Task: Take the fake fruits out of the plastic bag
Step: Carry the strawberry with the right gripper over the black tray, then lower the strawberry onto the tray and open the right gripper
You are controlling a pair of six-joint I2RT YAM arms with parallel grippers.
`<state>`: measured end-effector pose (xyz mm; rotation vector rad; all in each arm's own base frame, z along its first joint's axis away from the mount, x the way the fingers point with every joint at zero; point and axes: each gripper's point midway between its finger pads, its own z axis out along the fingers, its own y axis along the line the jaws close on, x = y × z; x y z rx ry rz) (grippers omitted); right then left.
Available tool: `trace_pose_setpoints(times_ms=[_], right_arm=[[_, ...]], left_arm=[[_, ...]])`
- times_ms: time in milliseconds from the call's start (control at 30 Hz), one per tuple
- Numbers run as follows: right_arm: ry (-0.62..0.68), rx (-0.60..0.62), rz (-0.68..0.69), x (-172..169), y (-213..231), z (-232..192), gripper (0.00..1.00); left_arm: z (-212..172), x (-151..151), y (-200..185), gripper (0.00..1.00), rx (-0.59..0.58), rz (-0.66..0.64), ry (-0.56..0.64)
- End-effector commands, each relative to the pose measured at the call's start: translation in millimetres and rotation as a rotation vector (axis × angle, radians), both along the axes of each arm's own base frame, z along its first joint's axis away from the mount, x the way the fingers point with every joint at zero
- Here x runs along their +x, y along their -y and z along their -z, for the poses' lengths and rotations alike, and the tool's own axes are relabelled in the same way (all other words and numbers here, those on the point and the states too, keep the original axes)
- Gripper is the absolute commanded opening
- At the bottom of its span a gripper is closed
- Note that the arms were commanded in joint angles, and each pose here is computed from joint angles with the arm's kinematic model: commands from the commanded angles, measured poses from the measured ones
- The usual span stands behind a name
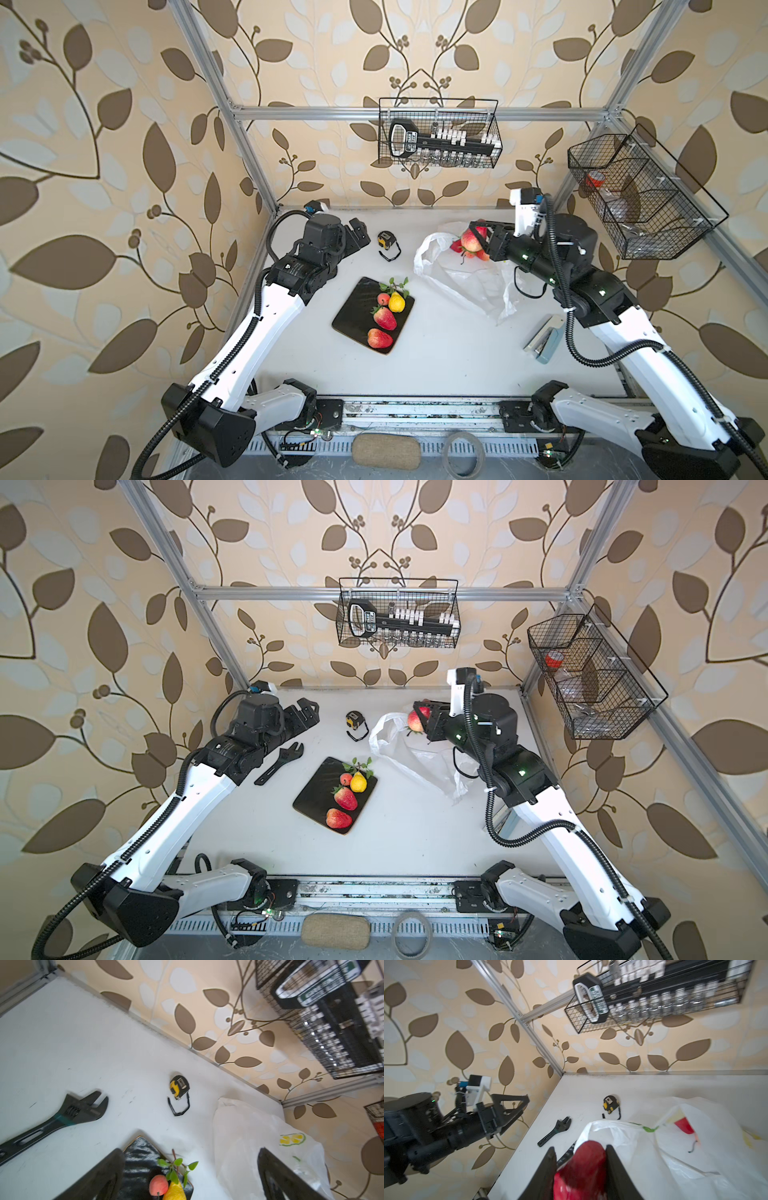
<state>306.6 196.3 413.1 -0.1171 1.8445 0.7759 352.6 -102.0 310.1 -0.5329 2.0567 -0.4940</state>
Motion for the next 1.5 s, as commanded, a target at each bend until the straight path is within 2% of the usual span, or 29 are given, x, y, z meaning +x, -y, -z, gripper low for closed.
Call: trace_pose_setpoints(times_ms=[0, 233, 400, 600, 800, 1233, 1300, 1467], right_arm=[[0.042, 0.002, -0.132, -5.8, -51.3, -10.2, 0.32], [-0.007, -0.108, -0.424, -18.7, -185.1, 43.2, 0.33], [-0.055, -0.206, -0.542, -18.6, -241.3, 99.2, 0.34], [-0.138, -0.294, -0.612, -16.1, -289.8, 181.5, 0.34], [-0.232, -0.353, -0.665, -16.6, -313.0, 251.9, 0.35], [-0.335, -0.440, -0.661, -6.5, -323.8, 335.0, 0.38], [-0.340, -0.452, -0.663, -5.5, -323.5, 339.7, 0.43], [-0.315, -0.453, -0.654, -2.9, -322.5, 329.0, 0.66]], left_arm=[[-9.4, -18.3, -29.1, 0.99, 0.006, -0.117, 0.017], [-9.7, -53.6, -75.5, 0.99, 0.091, -0.286, 0.022], [-11.3, -81.5, -105.8, 0.99, 0.161, -0.393, 0.029], [-13.1, -109.9, -118.6, 0.98, 0.204, -0.400, -0.014], [-6.1, -126.2, -123.3, 0.97, 0.219, -0.391, -0.051], [12.0, -115.3, -107.8, 0.97, 0.190, -0.331, -0.096], [12.8, -113.3, -104.5, 0.96, 0.189, -0.313, -0.099], [17.5, -110.5, -100.2, 0.96, 0.179, -0.295, -0.104]])
